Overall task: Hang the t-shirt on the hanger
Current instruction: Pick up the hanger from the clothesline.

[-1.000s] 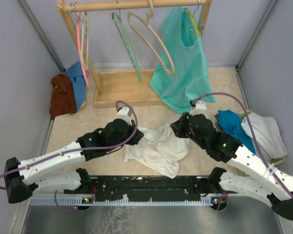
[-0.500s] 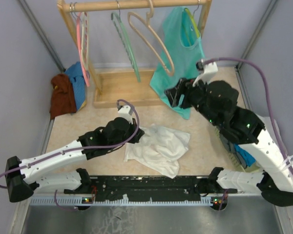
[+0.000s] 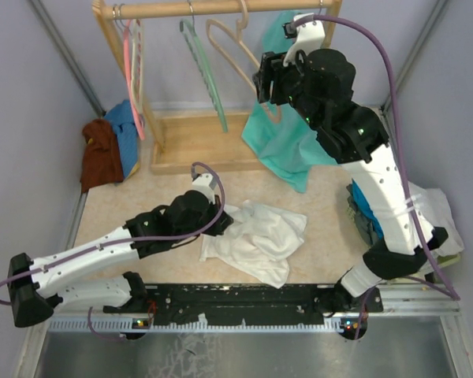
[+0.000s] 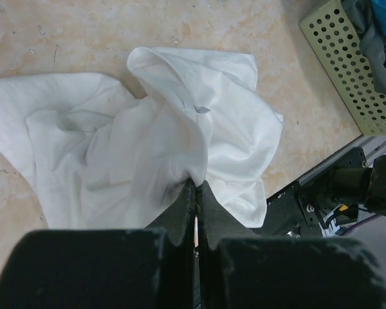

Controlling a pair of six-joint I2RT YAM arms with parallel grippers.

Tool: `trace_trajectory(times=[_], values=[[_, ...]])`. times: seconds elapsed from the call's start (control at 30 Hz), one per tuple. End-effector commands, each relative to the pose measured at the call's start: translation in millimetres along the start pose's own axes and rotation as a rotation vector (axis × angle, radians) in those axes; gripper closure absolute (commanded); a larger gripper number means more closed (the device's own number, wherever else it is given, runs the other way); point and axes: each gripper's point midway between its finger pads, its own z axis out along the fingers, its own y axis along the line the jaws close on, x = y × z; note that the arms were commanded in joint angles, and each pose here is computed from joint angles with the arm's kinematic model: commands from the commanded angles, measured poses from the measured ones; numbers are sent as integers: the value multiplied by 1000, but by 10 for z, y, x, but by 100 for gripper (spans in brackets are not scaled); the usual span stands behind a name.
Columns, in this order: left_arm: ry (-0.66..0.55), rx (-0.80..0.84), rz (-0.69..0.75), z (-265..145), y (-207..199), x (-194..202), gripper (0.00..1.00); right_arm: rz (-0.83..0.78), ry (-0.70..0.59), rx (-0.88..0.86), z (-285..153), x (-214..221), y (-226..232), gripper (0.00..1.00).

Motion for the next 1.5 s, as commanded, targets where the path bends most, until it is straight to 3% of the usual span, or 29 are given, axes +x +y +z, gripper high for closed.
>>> trace_trajectory(times=[0.0,0.2,0.57,0.73,0.9,1.1,1.47], values=[[16,21,-16,-74,-23,31,100,-36,-63,-32,60,-293,-60,42],[10,23,-22,-99,-22,18,100,1,-50,-58,313,-247,-190,43],[-1,5,-28,-153,29,-3,100,36,21,-178,693,78,38,45],[-5,7,-31,-161,28,-8,100,31,72,-118,850,292,-57,55],[-13,1,-28,-176,44,-24,100,22,71,-81,893,331,-124,71],[-21,0,-29,-185,49,-38,100,12,33,-64,864,173,-155,98],[-33,0,-23,-190,52,-65,100,32,-140,-67,462,-450,-180,100]])
